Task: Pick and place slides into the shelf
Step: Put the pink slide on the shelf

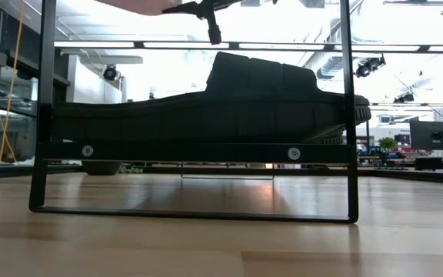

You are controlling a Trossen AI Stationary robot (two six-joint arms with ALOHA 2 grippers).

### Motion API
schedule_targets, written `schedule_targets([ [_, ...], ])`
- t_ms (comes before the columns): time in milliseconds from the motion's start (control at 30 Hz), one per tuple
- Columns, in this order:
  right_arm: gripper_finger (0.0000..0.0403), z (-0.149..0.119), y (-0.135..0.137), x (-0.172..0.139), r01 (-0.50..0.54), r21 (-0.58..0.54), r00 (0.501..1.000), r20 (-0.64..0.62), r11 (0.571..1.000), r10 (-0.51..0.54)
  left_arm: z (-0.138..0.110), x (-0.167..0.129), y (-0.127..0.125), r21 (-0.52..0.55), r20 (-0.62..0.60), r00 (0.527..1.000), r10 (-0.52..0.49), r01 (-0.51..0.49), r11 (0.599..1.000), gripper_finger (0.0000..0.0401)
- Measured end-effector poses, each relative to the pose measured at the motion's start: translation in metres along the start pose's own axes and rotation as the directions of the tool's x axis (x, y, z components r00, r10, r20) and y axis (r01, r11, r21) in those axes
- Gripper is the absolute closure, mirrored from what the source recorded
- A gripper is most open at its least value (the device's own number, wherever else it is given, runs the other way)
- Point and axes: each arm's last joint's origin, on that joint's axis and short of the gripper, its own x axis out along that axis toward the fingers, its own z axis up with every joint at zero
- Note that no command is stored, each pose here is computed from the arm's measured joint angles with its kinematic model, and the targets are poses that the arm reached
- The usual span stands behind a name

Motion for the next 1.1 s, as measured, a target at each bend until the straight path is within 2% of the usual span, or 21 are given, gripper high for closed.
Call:
schedule_targets([
  [267, 0.0365, -0.01, 0.011, -0.001, 0.016, 0.002, 0.989, 0.145, 1.0, -0.016, -0.007, -0.015, 0.008, -0.052, 0.035, 0.991, 0.127, -0.125, 0.991, 0.0234],
  [600, 0.0365, -0.03, 0.021, -0.004, 0.071, 0.049, 0.954, 0.289, 0.996, -0.083, -0.009, -0.021, 0.01, -0.049, 0.046, 0.978, 0.201, -0.199, 0.979, 0.0233],
  [833, 0.0365, -0.045, 0.025, -0.008, 0.125, 0.091, 0.918, 0.366, 0.988, -0.15, -0.014, -0.032, 0.014, -0.026, 0.066, 0.94, 0.335, -0.334, 0.942, 0.0233],
  [1100, 0.0365, -0.065, 0.026, -0.015, 0.205, 0.16, 0.876, 0.41, 0.966, -0.254, -0.02, -0.044, 0.015, 0.003, 0.091, 0.929, 0.36, -0.362, 0.932, 0.0233],
])
